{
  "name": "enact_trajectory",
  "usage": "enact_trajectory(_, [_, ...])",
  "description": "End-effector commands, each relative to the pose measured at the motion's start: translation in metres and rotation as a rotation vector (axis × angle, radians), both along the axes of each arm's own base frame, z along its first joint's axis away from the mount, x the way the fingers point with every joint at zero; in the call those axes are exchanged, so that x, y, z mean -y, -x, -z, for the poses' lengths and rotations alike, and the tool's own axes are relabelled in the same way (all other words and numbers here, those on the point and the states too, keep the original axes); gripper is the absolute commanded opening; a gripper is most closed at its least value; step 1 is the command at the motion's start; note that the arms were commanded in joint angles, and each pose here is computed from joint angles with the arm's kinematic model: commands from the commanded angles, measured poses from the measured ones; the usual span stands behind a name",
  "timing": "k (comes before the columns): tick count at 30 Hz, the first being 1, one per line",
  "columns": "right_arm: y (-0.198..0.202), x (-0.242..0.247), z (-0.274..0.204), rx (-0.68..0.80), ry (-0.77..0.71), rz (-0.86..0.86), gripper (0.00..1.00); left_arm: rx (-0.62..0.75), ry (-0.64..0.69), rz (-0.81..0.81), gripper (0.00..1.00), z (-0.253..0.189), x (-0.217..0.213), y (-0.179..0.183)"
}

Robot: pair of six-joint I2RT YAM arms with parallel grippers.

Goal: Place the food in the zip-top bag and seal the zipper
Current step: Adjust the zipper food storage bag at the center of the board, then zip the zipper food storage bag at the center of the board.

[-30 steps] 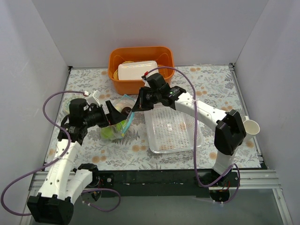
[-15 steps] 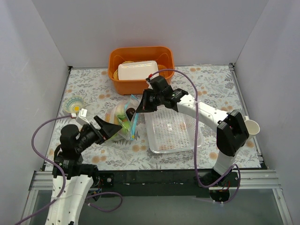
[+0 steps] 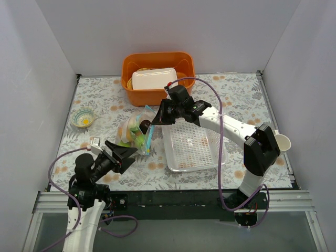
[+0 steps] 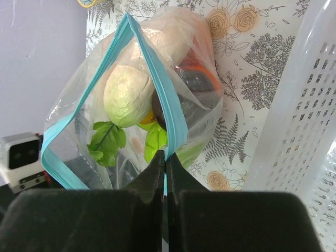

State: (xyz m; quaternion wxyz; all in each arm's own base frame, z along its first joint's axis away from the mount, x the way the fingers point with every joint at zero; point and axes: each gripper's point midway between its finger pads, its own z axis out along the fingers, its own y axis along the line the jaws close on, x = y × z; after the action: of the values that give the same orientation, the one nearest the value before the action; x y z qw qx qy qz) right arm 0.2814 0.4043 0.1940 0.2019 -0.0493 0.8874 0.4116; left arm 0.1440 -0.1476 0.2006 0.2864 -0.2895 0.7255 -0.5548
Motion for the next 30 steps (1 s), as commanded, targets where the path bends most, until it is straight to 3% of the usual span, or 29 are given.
enact_trajectory(1, [-0.006, -0.002, -0.032, 0.071, -0.069, 0.008, 0.01, -0.107, 0.047, -0.024, 0.83, 0.024, 0.001, -0.014])
enact_trajectory(8, [-0.008, -0.005, -0.028, 0.063, -0.070, 0.005, 0.01, -0.157, 0.086, -0.038, 0.81, 0.043, 0.003, -0.025])
enact_trajectory(30, [-0.011, -0.011, -0.016, 0.042, -0.058, 0.000, 0.01, -0.080, 0.127, 0.035, 0.74, 0.012, 0.022, -0.044])
